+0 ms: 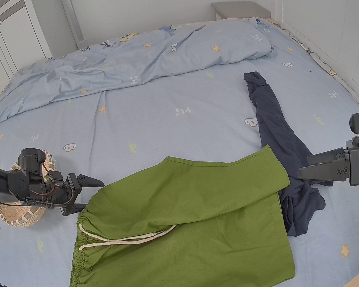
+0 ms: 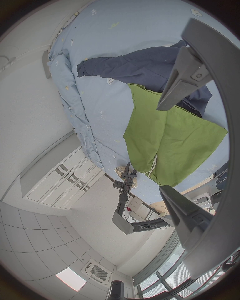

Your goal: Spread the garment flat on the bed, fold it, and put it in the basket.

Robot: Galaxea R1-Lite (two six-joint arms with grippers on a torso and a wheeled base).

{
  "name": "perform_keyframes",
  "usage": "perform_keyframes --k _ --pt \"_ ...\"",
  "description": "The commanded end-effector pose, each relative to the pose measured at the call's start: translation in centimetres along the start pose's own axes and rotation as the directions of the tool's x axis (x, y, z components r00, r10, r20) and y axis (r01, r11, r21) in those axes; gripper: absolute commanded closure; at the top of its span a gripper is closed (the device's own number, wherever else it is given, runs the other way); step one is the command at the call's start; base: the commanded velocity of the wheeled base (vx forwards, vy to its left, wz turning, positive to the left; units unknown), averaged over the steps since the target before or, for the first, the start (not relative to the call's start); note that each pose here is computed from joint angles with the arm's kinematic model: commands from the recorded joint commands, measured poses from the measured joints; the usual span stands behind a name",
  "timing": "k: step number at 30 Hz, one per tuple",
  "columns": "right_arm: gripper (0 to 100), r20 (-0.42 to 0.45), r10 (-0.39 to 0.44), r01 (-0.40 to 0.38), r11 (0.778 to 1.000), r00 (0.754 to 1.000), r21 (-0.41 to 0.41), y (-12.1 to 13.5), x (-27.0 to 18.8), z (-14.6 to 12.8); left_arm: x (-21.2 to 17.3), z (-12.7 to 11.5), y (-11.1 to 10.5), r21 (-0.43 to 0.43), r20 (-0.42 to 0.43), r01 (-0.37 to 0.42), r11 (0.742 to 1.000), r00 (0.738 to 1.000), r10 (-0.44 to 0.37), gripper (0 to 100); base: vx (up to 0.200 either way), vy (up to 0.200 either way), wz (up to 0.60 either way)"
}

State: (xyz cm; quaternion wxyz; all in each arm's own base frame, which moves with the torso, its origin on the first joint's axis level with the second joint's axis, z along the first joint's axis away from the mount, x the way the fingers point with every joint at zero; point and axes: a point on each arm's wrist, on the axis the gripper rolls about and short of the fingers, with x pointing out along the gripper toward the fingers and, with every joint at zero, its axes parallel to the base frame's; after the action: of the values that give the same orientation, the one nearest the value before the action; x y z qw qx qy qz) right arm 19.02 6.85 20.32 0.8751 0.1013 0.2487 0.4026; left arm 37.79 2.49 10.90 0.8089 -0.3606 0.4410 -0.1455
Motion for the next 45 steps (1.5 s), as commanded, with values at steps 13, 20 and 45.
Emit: perform_keyframes --k 13,20,45 --pt "0 -0.001 0.001 -0.001 1.000 1.000 0.000 0.0 0.0 0.0 -0.1 -0.3 -0.5 0.001 -0.006 0.012 1.000 1.000 -0.012 100 0.000 0.000 0.00" --pt "0 0.002 0.001 -0.001 1.000 1.000 -0.002 0.0 0.0 0.0 -2.6 -0.1 -2.3 0.044 0.052 0.036 0.998 0.998 -0.039 100 0.000 0.000 0.00" --pt "0 0.017 -0.058 0.057 0.998 0.998 0.031 -1.3 0.0 0.6 -5.6 0.0 -3.6 0.113 0.161 0.044 0.993 0.985 -0.062 100 0.000 0.000 0.00"
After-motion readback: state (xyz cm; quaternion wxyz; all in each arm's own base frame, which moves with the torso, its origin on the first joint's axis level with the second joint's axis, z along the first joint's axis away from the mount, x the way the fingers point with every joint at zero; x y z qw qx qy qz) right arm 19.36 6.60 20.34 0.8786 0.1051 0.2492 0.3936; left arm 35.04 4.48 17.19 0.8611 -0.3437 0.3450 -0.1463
